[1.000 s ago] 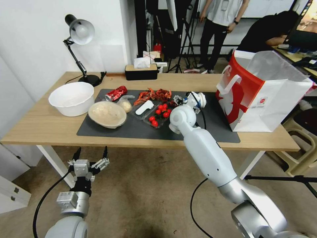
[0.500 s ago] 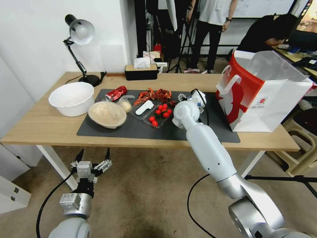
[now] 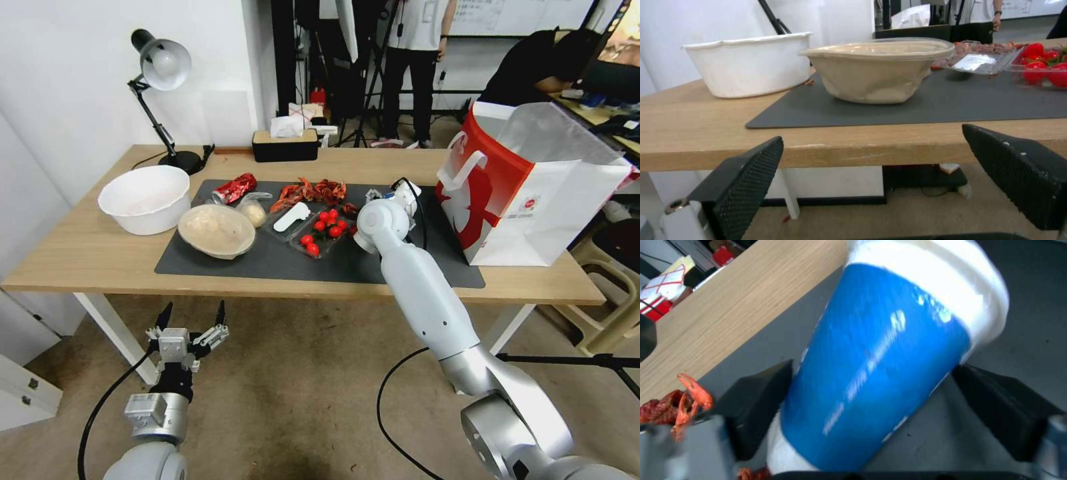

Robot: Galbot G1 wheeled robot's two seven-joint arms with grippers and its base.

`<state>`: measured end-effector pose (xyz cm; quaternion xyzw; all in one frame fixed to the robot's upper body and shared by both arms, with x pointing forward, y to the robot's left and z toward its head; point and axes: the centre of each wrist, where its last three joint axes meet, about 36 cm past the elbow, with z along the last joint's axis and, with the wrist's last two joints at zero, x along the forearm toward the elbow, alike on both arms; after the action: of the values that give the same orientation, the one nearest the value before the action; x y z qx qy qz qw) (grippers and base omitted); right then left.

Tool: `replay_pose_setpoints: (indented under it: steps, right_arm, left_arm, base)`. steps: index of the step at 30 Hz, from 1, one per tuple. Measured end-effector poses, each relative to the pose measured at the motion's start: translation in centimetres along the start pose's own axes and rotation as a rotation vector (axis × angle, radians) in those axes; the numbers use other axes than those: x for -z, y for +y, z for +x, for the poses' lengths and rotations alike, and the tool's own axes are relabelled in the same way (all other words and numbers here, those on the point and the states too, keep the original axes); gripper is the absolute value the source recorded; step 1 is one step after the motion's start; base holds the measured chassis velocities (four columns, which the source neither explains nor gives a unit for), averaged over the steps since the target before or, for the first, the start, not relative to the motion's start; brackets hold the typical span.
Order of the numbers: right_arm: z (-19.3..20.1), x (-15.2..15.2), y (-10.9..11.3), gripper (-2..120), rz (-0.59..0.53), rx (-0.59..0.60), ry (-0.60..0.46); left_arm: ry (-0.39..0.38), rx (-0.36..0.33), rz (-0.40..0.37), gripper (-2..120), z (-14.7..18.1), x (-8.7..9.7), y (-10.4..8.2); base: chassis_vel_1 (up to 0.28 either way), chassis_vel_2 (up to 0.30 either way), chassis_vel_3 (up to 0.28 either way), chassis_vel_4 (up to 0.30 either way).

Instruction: Pick up the trash from the table and place it into the takeout bag.

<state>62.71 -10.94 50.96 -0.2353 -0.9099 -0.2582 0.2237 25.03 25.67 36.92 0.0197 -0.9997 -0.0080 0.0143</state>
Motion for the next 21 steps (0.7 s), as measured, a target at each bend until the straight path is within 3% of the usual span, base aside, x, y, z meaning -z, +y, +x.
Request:
replay_pose_setpoints:
  steps: [21]
  right_arm:
    - [0.27,0.41,-0.46,12,-0.01,-0.001,-0.011]
  left_arm:
    - [-0.002,-0.002,0.0,100,-0.1,-0.39,-0.03]
  base:
    - [0.0,0.0,0.0,0.0]
